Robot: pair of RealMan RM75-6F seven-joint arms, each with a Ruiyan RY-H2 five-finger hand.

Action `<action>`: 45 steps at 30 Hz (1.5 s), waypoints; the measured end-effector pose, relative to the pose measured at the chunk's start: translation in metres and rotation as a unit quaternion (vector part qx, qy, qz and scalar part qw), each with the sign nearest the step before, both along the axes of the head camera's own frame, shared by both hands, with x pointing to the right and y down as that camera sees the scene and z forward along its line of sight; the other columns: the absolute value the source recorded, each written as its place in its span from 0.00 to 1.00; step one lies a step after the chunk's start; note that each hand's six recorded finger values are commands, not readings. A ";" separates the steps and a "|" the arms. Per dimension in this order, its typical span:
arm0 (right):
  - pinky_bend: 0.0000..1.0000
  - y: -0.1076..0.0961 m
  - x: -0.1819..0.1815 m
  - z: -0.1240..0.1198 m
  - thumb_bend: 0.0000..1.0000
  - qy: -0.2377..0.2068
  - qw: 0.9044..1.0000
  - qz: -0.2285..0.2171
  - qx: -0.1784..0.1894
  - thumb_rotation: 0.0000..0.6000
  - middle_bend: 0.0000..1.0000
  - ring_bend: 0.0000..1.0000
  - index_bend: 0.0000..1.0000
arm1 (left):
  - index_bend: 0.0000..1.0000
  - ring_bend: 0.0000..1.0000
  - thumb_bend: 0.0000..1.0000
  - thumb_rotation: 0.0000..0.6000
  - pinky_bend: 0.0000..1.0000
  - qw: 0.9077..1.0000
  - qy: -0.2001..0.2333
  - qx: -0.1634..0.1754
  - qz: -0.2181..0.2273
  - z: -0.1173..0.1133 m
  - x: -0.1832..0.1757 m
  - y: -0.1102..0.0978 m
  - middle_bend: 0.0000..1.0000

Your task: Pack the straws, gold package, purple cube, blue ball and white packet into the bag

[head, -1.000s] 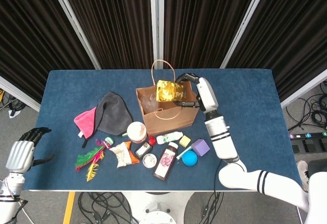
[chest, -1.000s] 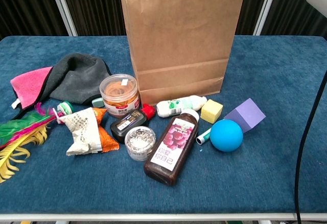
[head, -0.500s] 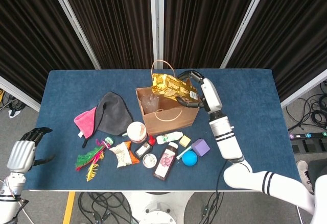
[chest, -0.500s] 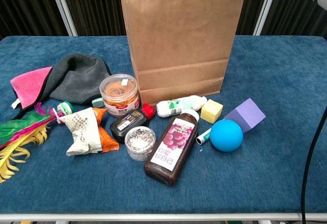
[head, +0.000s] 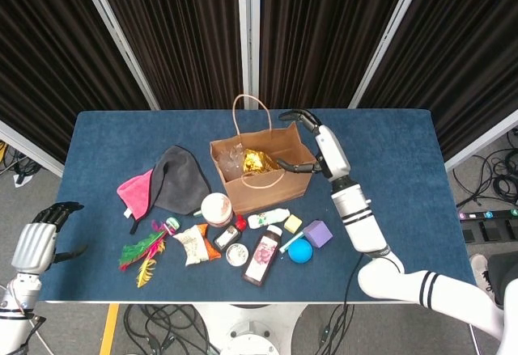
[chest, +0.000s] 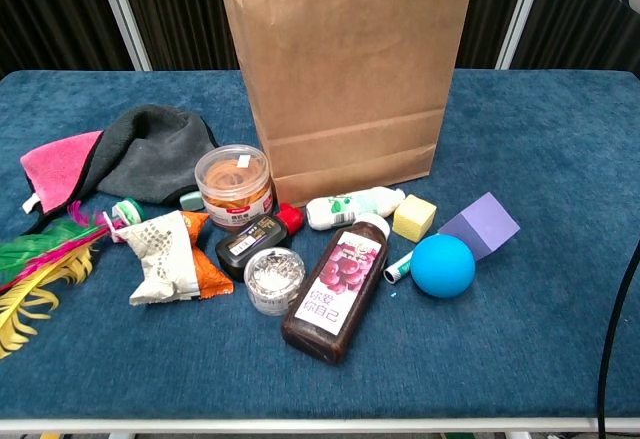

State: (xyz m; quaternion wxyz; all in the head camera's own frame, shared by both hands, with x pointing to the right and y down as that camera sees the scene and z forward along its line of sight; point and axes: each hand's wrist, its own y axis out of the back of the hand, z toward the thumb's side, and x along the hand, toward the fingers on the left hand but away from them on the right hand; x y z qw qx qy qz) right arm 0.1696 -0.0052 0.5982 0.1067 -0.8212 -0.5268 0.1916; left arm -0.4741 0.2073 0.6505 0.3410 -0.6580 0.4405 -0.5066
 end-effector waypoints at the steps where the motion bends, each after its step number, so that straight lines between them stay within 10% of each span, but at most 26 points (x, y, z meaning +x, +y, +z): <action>1: 0.09 0.000 0.000 -0.002 0.06 -0.003 1.000 0.000 0.004 1.00 0.22 0.09 0.26 | 0.30 0.22 0.19 1.00 0.27 1.000 0.000 0.001 0.000 0.000 0.000 -0.001 0.35; 11: 0.11 -0.004 0.015 -0.046 0.06 -0.022 0.997 0.014 0.066 1.00 0.27 0.13 0.29 | 0.30 0.22 0.19 1.00 0.27 1.000 0.004 0.001 0.001 0.000 0.003 -0.002 0.35; 17: 0.15 0.006 0.051 -0.067 0.05 0.093 0.987 0.003 0.127 1.00 0.31 0.17 0.35 | 0.30 0.22 0.19 1.00 0.27 1.000 0.007 0.005 -0.001 -0.002 0.004 -0.004 0.35; 23: 0.15 0.051 0.111 -0.045 0.04 0.286 0.953 -0.070 0.072 1.00 0.32 0.17 0.35 | 0.30 0.22 0.19 1.00 0.27 1.000 0.009 0.007 0.001 -0.001 0.007 -0.005 0.35; 30: 0.15 0.111 0.147 0.011 0.00 0.384 0.909 -0.160 -0.033 1.00 0.29 0.15 0.35 | 0.30 0.22 0.19 1.00 0.27 1.000 0.007 0.017 0.001 -0.003 0.007 -0.005 0.35; 45: 0.01 0.158 0.119 0.089 0.00 0.451 0.840 -0.301 0.028 1.00 0.13 0.00 0.14 | 0.30 0.22 0.19 1.00 0.27 1.000 -0.009 0.026 0.000 -0.006 -0.001 -0.002 0.35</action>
